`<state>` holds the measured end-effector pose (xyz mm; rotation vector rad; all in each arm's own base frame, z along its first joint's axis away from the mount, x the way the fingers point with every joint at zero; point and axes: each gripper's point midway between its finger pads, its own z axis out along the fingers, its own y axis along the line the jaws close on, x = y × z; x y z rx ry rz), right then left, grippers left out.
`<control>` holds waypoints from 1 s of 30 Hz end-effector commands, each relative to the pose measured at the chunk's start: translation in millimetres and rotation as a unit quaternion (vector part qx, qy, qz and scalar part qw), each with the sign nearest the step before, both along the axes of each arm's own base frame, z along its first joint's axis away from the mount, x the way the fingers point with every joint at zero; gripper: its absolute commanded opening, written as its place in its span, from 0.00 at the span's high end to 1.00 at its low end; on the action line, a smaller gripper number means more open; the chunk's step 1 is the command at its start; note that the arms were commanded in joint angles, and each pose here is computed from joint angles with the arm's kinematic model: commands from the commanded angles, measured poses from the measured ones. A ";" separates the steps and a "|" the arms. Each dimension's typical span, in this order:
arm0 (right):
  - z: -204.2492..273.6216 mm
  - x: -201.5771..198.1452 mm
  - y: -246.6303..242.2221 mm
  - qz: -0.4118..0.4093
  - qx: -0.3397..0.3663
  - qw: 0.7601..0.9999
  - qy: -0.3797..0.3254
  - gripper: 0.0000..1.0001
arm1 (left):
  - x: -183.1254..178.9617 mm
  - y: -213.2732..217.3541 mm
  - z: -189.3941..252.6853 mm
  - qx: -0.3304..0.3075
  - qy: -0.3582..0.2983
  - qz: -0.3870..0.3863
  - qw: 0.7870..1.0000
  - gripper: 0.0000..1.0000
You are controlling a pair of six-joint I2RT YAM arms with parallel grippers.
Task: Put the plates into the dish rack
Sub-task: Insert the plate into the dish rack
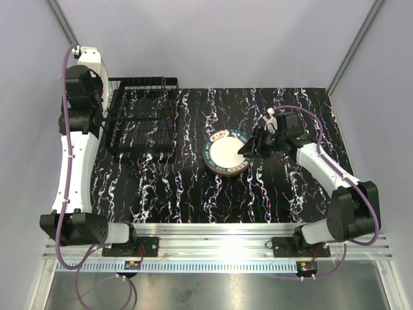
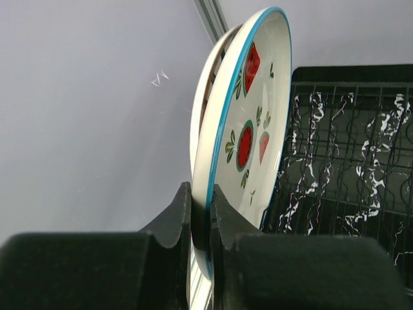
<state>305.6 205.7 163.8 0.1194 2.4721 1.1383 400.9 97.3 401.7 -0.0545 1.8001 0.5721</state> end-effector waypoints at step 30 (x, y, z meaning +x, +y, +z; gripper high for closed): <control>3.2 10.3 5.1 0.017 0.004 1.000 -0.024 0.57 | 12.3 6.4 62.0 0.020 -0.114 0.009 0.993 1.00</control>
